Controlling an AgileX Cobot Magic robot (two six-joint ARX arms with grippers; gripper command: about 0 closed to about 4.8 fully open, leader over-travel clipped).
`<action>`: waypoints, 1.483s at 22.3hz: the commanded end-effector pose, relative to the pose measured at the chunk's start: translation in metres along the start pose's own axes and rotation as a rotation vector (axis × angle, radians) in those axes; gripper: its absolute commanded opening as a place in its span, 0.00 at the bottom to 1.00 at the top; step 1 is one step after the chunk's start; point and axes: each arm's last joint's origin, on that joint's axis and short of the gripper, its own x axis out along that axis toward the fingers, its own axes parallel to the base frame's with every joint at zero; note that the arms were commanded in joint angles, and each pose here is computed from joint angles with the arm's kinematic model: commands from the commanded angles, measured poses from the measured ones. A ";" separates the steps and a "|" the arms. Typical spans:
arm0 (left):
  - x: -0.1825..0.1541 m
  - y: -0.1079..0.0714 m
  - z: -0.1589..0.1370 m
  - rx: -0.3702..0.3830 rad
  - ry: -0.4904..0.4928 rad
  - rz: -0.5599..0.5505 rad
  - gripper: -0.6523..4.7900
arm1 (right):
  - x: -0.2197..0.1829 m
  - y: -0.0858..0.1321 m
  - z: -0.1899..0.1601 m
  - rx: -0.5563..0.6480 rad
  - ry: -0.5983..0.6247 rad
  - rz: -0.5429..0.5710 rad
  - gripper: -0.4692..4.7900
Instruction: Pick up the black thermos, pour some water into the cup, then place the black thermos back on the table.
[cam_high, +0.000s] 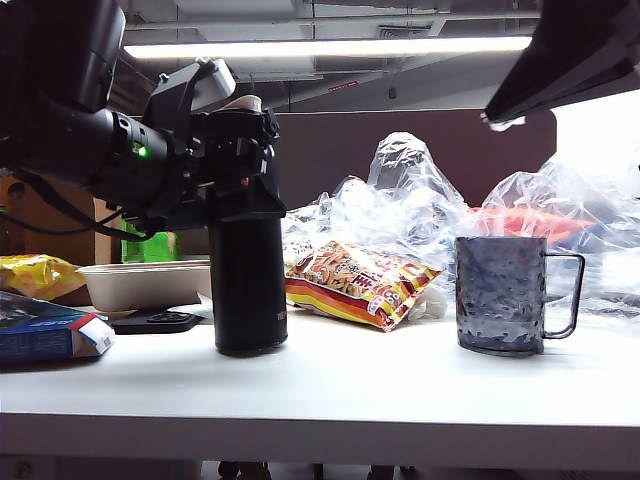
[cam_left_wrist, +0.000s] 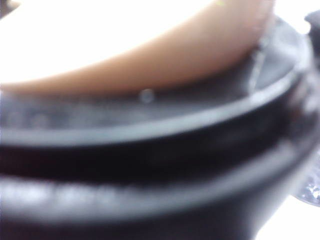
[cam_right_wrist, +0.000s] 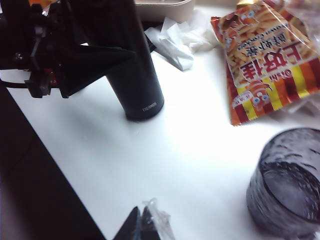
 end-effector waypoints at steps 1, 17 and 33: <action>0.001 0.000 0.008 0.048 -0.078 -0.006 0.11 | 0.009 0.007 0.005 -0.051 -0.028 0.010 0.08; 0.005 0.000 -0.009 0.050 0.048 -0.033 0.90 | 0.014 0.010 0.005 -0.062 -0.023 0.020 0.08; -0.097 -0.015 0.035 -0.071 0.376 -0.150 0.11 | -0.073 0.036 -0.010 -0.014 -0.155 -0.133 0.08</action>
